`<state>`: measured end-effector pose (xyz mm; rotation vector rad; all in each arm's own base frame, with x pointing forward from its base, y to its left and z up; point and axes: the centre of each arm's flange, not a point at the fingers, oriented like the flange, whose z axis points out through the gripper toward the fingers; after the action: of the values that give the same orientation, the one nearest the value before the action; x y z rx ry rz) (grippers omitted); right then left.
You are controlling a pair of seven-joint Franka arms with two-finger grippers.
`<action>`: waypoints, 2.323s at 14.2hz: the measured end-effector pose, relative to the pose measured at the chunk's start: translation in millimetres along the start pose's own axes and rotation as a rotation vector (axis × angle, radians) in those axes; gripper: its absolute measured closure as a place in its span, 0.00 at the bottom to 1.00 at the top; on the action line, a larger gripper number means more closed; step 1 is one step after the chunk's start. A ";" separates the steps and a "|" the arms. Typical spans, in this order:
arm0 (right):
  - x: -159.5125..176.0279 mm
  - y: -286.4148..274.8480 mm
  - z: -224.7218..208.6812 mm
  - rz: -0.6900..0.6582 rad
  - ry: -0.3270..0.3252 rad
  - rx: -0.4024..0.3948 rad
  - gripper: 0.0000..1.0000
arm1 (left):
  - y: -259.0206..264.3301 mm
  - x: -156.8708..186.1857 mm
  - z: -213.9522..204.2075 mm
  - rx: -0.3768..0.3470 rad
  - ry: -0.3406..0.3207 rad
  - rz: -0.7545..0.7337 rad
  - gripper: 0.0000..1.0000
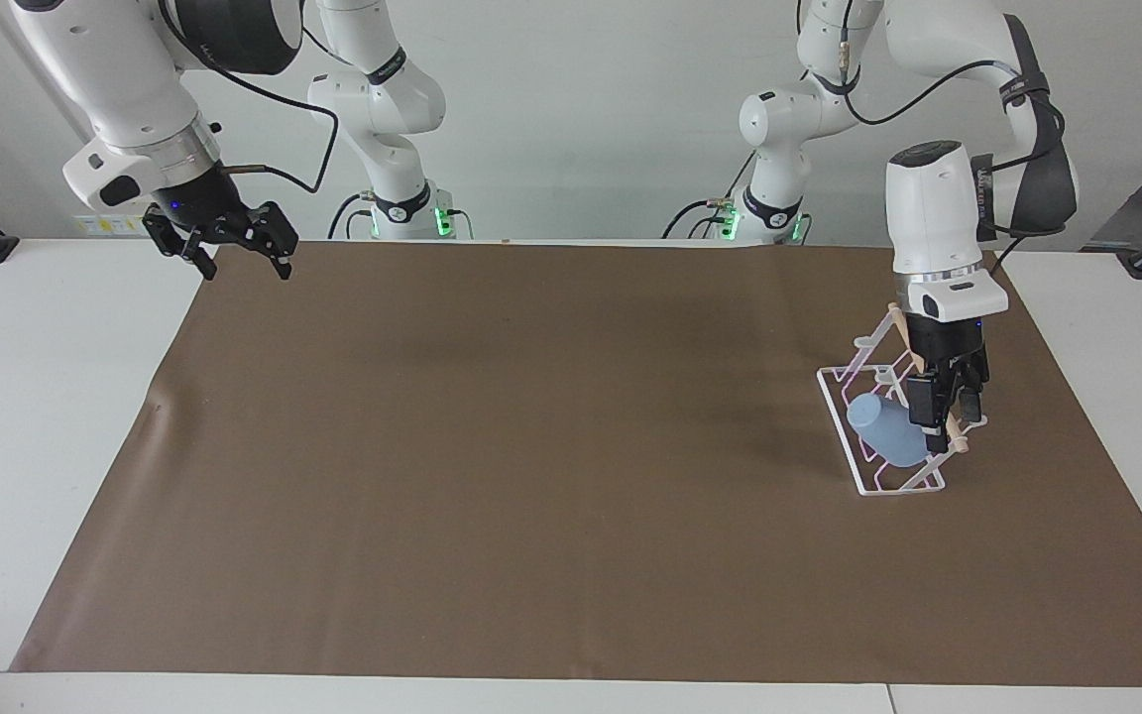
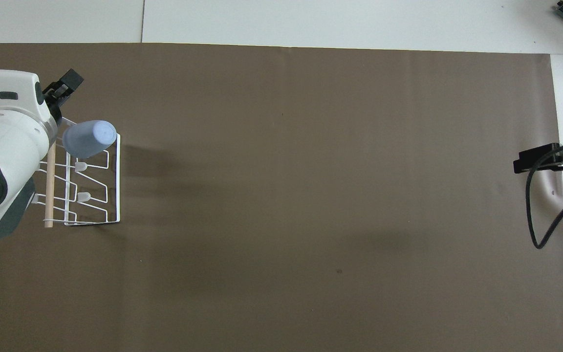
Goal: Hang cup on cup holder
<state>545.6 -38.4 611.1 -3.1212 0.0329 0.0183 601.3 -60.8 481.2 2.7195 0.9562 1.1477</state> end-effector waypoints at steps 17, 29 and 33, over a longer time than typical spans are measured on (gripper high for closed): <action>0.0 0.0 0.0 0.000 0.000 0.000 0.00 | 10.7 56.3 -17.6 0.088 -0.280 0.198 0.00; 0.0 0.0 0.0 0.000 0.000 0.000 0.00 | -4.0 71.4 -104.8 0.117 -0.693 0.646 0.00; 0.0 0.0 0.0 0.000 0.000 0.000 0.00 | -4.0 66.1 -120.7 0.110 -0.725 0.658 0.00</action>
<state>545.6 -38.3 611.1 -3.1212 0.0329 0.0183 555.0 -44.3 609.8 3.2192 0.0235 0.0352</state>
